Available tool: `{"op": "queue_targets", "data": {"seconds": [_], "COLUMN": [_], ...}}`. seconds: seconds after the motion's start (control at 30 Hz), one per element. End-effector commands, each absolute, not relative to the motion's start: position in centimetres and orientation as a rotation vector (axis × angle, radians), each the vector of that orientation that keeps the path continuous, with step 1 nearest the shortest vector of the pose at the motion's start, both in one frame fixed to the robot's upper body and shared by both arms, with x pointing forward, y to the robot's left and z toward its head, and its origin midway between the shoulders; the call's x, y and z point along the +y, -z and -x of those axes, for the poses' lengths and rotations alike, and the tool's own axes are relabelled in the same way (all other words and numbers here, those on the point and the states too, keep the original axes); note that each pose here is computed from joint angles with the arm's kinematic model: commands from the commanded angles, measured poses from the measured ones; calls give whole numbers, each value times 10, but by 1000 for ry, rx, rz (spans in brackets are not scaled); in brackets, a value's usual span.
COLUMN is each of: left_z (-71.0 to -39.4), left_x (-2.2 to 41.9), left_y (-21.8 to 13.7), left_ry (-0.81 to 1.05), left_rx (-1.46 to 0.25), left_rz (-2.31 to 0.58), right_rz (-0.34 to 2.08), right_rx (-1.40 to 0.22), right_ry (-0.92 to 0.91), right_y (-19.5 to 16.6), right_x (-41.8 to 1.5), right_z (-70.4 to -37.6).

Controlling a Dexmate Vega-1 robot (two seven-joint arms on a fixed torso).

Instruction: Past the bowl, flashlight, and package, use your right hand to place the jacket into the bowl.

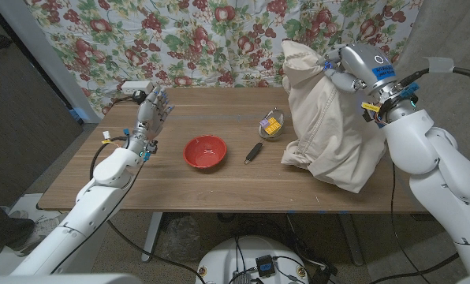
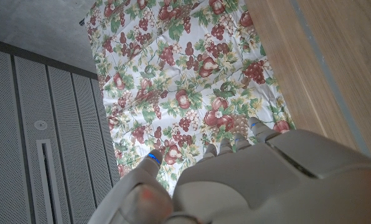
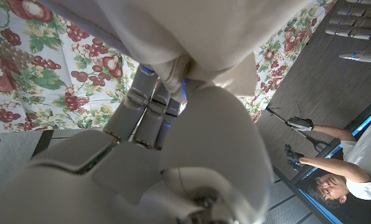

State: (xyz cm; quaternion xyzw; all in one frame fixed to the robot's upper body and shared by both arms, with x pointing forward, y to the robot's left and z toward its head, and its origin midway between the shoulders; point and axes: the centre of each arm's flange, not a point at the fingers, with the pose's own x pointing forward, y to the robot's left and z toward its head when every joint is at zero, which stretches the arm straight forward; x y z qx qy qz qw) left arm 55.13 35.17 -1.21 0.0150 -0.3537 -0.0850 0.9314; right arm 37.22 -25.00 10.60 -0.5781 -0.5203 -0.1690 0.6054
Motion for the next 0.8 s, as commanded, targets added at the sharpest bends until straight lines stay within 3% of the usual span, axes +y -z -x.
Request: {"op": "queue_targets", "data": {"seconds": [0.03, 0.8], "left_z": [-550, -543], "left_x": [354, 362], "left_y": [13, 11], "left_ry": [168, 151], "left_rx": [-726, -741], "left_rz": [-29, -24], "right_rz": [1337, 1328], "right_rx": [-1246, -1356], "right_ry": [382, 347], "right_y": [-116, -135], "right_x": [-240, -208], "right_z": [-370, -365]}}
